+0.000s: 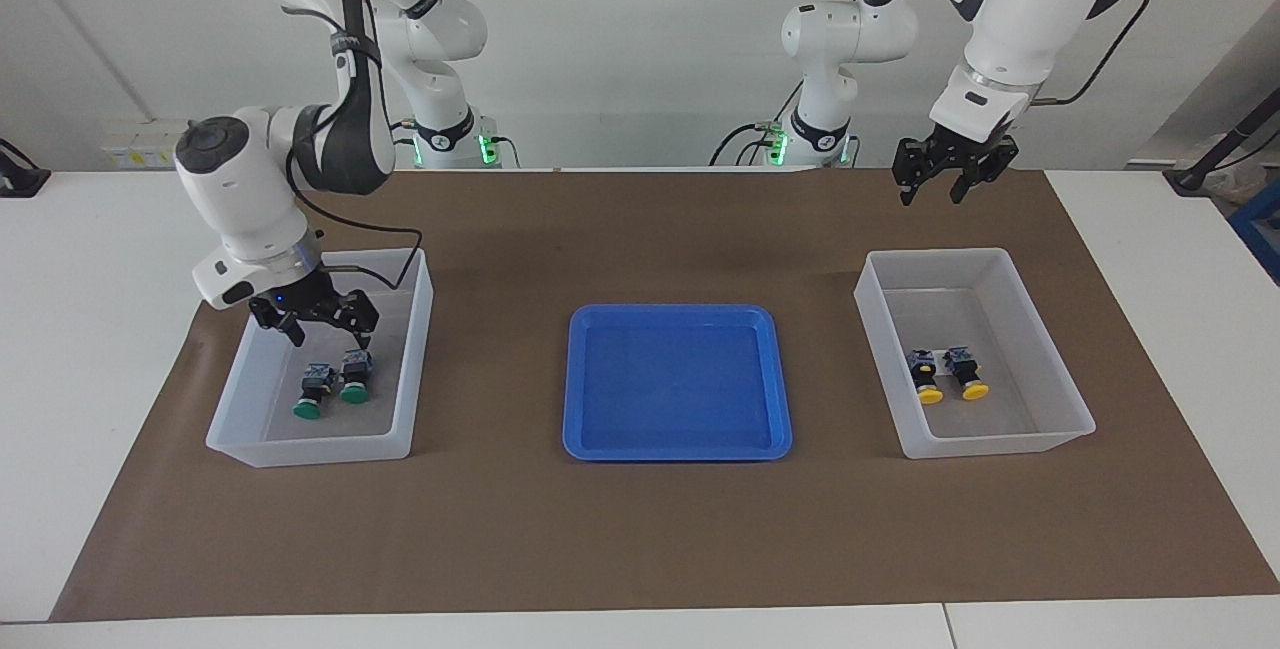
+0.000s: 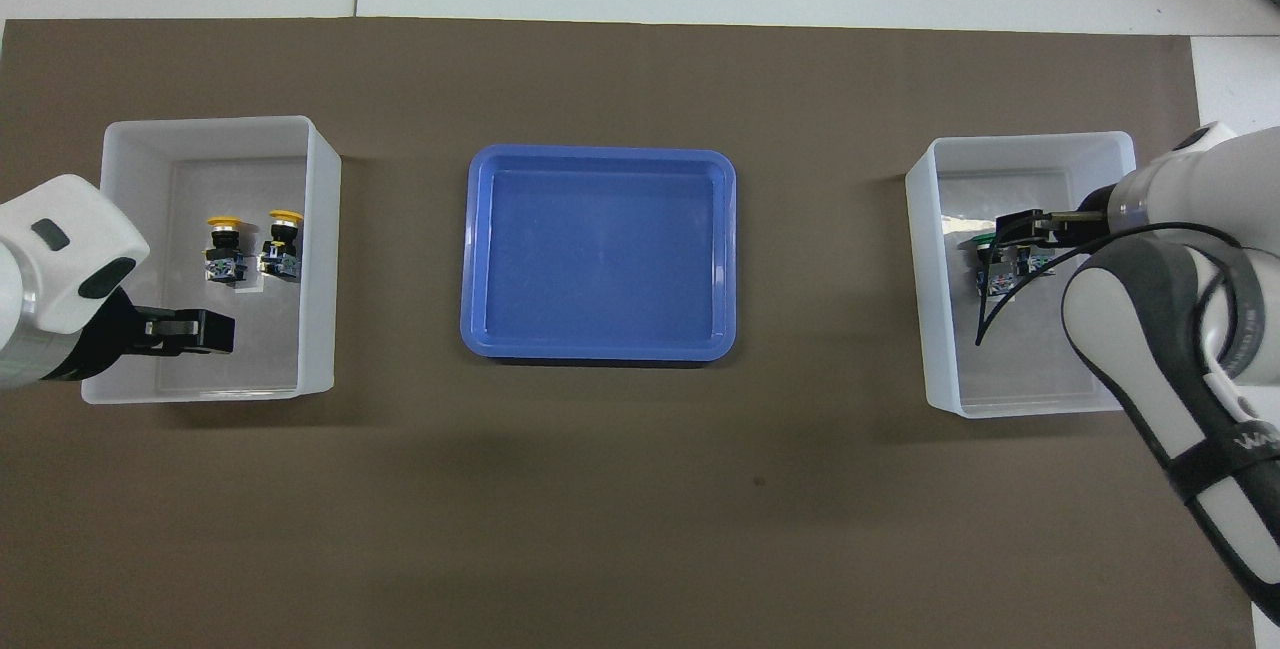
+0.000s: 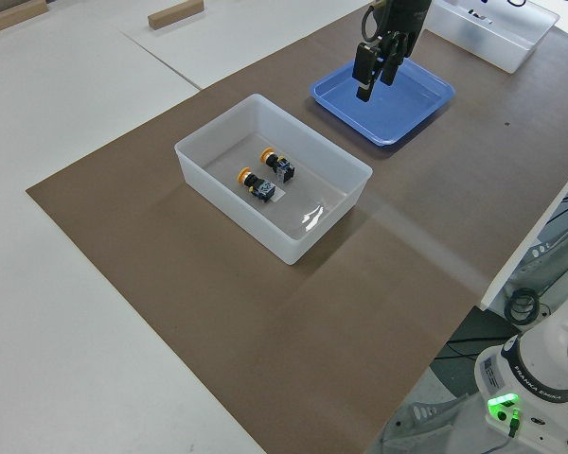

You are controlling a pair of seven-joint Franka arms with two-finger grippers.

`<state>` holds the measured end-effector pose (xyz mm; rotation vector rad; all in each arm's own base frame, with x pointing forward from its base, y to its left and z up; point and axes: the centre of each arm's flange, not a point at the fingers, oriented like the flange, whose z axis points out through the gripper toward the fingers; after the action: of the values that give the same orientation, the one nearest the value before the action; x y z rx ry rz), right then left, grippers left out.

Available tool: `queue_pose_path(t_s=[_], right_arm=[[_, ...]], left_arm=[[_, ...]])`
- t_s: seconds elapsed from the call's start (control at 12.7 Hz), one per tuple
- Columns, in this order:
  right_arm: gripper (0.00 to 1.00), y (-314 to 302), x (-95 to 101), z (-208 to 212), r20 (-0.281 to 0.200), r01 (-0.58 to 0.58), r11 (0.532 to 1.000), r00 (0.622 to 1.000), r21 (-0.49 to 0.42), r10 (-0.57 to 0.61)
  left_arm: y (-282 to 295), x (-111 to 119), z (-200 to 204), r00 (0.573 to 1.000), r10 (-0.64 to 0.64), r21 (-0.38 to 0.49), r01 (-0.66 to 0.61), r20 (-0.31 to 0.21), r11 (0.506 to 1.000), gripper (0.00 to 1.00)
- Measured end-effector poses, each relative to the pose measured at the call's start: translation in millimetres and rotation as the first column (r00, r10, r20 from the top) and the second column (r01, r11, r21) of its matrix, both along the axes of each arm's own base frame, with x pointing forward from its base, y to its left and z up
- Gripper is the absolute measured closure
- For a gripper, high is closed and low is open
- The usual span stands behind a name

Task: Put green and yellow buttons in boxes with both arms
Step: 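Release the green button and withdraw the right gripper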

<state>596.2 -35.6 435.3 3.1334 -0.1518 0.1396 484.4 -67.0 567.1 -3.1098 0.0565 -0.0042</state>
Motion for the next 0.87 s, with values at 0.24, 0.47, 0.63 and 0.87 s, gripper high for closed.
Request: queue_pose_path(t_s=[0.24,0.47,0.63,0.87], right_arm=[[0.0,17,-6.2,71,0.02,0.023,1.0,1.0,0.005,-0.023],[0.0,16,-24.6,131,0.031,0.027,1.0,0.999,0.006,-0.027],[0.0,13,-31.8,154,0.012,0.032,0.999,0.999,0.006,-0.032],[0.0,12,-34.8,157,-0.013,0.036,0.999,0.999,0.006,-0.036]], left_arm=[[-2,-2,3,1.0,0.011,-0.001,-0.011,0.008,1.0,0.07],[0,-1,4,1.0,0.016,-0.003,-0.016,0.015,1.0,0.0],[3,-1,5,1.0,0.023,-0.005,-0.023,0.02,1.0,0.0],[4,0,7,0.999,0.03,-0.006,-0.03,0.024,1.0,0.0]])
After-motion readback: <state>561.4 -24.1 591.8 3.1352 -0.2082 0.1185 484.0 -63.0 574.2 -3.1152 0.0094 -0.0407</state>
